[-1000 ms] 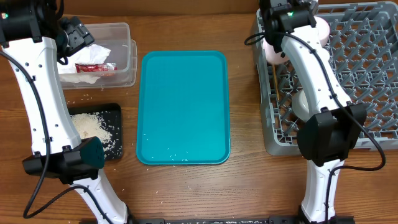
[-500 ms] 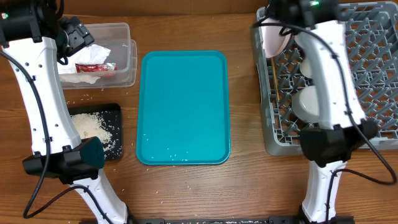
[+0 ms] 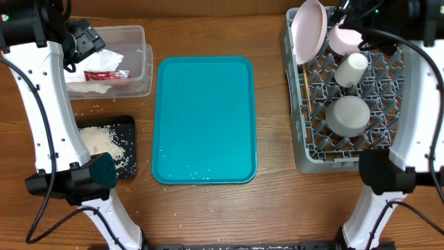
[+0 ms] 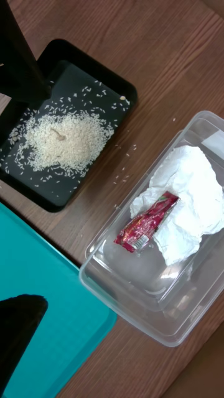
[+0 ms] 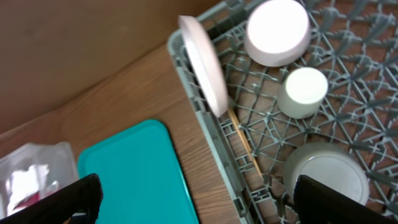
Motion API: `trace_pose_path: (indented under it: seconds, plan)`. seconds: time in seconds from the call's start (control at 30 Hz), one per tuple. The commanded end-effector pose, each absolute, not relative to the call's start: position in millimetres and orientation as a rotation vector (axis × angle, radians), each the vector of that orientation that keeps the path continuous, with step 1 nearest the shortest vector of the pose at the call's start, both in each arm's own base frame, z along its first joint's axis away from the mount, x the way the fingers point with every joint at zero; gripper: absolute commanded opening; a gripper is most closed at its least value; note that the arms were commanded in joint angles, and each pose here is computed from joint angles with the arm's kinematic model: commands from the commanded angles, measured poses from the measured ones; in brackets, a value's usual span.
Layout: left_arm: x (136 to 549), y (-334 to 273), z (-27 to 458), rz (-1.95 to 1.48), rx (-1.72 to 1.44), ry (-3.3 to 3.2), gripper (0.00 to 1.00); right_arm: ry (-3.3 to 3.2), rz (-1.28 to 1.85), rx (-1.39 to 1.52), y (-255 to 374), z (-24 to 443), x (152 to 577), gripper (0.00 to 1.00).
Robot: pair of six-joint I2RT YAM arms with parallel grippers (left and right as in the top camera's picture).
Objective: Sort waste into correct bins and load items into the dishwasher
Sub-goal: 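Carry the plate to the rack's back-left and stand it upright, then release the plate and withdraw the right gripper toward the front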
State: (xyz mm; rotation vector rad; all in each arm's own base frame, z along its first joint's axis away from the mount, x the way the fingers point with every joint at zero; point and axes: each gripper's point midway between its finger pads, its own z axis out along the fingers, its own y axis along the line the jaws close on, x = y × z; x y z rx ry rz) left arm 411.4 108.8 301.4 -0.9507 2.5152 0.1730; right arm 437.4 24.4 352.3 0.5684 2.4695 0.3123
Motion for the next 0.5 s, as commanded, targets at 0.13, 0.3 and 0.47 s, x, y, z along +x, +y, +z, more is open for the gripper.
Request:
trace_pose_path:
  seconds: [0.13,0.3,0.47]
  plan:
    - [411.0,111.8,302.4,0.192,-0.946,2.511,1.0,2.404,0.427,0.339,41.6,405.3,382.6,1.0]
    - [411.0,111.8,302.4,0.192,-0.946,2.511,1.0,2.511,0.405,0.313,41.8,384.2,333.1,1.0]
    - [411.0,111.8,302.4,0.192,-0.946,2.511,1.0,2.637,0.381,0.335,39.8,345.1,276.2,1.0]
